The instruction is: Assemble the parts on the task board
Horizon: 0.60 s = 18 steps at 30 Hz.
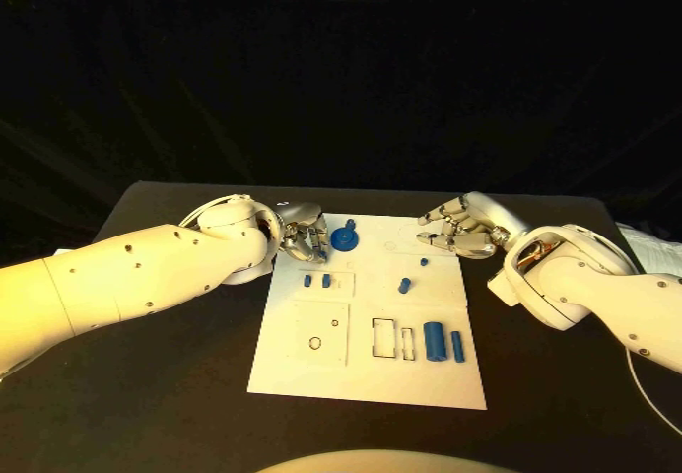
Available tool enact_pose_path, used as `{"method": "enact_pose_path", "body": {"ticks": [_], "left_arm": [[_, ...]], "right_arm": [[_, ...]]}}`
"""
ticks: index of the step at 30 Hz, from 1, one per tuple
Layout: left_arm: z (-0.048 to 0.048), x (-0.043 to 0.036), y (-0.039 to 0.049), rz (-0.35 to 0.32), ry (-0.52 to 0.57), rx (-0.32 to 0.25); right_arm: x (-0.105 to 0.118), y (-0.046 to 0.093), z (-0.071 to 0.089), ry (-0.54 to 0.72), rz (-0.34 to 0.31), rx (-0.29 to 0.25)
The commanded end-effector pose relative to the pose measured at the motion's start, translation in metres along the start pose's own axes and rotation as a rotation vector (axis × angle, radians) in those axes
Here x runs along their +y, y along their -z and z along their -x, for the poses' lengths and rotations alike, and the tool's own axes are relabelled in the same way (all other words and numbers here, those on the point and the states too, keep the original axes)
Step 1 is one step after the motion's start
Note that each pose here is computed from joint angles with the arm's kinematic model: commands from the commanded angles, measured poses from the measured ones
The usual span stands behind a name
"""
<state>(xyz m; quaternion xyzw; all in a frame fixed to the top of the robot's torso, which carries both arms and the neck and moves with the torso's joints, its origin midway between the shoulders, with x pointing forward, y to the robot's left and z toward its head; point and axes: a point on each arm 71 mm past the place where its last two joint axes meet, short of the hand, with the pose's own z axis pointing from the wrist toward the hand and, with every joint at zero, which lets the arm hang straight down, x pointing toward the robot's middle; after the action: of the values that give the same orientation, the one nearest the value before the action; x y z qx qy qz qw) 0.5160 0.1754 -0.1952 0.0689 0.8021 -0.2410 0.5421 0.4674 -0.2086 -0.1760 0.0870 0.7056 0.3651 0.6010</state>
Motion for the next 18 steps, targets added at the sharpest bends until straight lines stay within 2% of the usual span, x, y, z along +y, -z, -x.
{"method": "enact_pose_path", "body": {"ticks": [1,18], "left_arm": [[-0.0016,-0.0004,-0.0013,0.006,-0.041,0.015],[-0.0058,-0.0032,-0.0029,0.007,-0.063,0.057]], "right_arm": [[0.0012,-0.0001,-0.0014,0.002,0.010,0.010],[0.0013,-0.0001,-0.0014,0.002,0.011,0.010]]}}
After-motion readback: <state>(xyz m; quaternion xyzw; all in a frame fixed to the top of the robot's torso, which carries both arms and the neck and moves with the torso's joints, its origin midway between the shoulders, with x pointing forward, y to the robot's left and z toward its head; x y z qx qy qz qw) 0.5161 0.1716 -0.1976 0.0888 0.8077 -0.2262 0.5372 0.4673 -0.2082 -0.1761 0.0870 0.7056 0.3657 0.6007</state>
